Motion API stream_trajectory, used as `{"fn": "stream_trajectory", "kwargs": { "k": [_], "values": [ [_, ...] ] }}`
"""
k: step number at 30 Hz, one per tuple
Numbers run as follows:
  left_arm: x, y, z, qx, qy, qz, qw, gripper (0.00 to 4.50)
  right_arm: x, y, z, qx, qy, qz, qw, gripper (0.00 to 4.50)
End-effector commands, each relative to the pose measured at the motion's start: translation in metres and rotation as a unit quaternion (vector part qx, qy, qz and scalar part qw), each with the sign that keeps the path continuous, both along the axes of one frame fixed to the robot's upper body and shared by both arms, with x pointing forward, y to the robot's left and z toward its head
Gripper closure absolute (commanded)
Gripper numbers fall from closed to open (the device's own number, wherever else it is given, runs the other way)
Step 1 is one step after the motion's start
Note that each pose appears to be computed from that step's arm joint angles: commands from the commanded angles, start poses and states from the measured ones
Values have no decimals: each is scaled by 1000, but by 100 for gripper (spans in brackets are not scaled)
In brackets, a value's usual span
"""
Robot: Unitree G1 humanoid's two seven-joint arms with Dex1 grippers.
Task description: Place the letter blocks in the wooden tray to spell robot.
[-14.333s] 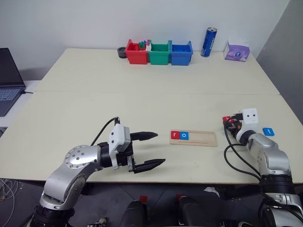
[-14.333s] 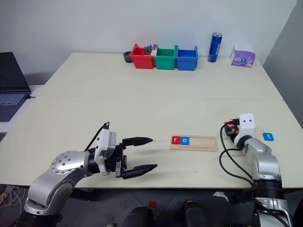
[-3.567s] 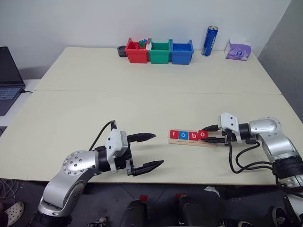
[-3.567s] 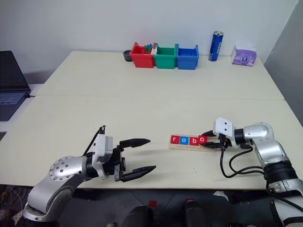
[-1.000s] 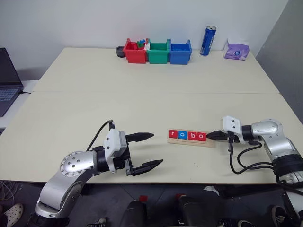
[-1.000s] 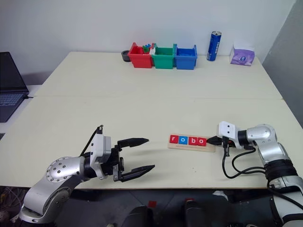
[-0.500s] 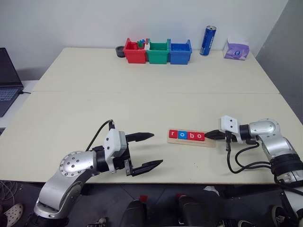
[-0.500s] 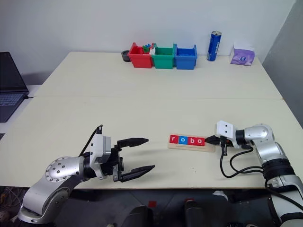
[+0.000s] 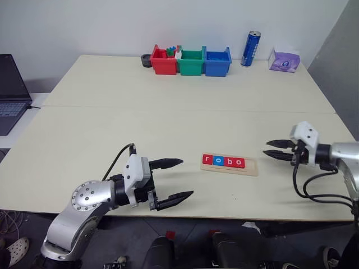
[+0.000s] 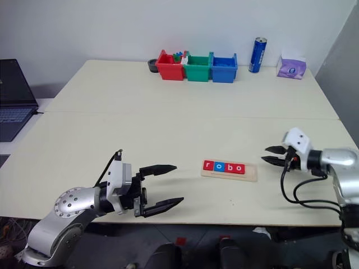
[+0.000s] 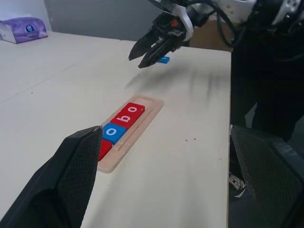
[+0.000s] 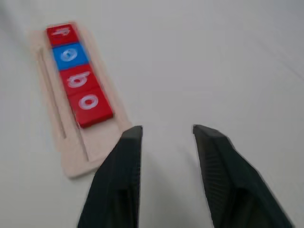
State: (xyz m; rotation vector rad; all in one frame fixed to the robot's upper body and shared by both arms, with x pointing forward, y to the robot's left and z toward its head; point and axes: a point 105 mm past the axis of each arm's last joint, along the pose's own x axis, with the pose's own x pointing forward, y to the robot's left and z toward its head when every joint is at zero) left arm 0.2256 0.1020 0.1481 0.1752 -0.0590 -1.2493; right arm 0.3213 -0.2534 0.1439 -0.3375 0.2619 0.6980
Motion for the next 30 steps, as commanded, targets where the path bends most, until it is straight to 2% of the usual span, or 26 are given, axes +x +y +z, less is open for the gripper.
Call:
{"fn": "stream_trajectory", "kwargs": {
  "k": [1,5,8,11,17,24,30],
  "values": [
    [0,-4,4,-7,-21,-10,1000,0,-4,-29,25,52,-50,-148,986,140],
    [4,-8,5,-13,-25,-20,999,0,-18,-64,15,61,-78,-319,943,3],
    [6,-10,5,-15,-27,-31,999,0,-29,-80,1,39,-76,-397,914,3],
    [8,-14,5,-17,-27,-45,998,0,-35,-87,-14,28,-63,-437,897,3],
    [10,-17,5,-16,-29,-61,998,0,-26,-96,-29,21,-55,-452,890,3],
    [11,-17,7,-16,-33,-62,997,0,-12,-109,-37,44,-39,-460,886,3],
    [9,-18,10,-18,-34,-59,997,0,-2,-111,-52,38,-14,-445,895,3]
  ]
}}
